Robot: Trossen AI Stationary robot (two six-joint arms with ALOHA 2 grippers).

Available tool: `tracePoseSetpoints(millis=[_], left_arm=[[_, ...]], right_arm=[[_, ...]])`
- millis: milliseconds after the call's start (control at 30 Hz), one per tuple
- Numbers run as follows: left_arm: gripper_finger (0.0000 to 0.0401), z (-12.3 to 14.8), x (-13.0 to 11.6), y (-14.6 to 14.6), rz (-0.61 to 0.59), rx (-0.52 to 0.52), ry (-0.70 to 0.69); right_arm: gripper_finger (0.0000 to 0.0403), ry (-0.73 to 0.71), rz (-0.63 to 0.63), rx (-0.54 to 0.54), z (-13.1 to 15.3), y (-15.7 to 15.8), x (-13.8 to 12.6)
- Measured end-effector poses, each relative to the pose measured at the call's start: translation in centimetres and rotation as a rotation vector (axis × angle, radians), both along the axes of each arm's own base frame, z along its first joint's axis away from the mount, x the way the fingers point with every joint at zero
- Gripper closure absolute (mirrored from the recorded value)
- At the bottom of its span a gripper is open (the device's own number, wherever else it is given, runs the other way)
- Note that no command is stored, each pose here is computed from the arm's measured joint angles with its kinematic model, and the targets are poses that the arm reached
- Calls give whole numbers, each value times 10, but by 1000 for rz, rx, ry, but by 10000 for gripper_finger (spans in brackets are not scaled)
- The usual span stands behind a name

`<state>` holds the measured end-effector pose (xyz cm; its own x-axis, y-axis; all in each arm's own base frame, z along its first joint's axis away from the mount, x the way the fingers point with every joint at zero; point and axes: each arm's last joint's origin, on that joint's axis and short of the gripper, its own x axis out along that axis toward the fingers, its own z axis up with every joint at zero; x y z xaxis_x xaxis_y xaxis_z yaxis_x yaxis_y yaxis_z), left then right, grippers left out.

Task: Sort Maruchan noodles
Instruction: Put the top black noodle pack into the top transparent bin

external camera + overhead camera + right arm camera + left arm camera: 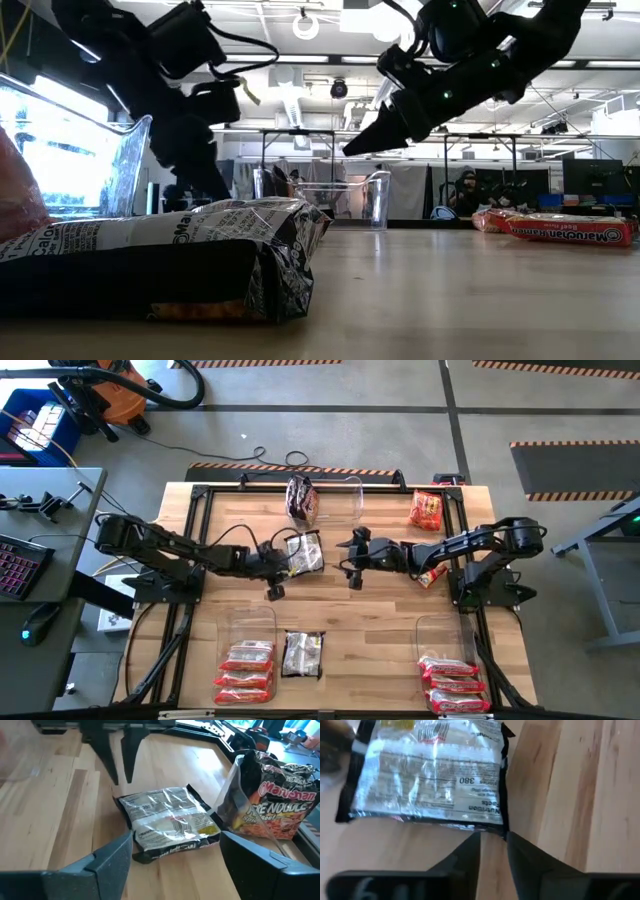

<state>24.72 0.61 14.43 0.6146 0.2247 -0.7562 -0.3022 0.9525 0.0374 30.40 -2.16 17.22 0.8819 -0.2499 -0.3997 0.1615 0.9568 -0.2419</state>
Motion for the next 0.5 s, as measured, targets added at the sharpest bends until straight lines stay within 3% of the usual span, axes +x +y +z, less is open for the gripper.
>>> tracePoseSetpoints(millis=[233, 500], left_arm=[[251, -5, 7, -3, 95, -101, -57], [213, -28, 18, -2, 125, -54, -54]], right_arm=[[121, -5, -4, -7, 1, -2, 0], [121, -5, -3, -7, 1, -2, 0]])
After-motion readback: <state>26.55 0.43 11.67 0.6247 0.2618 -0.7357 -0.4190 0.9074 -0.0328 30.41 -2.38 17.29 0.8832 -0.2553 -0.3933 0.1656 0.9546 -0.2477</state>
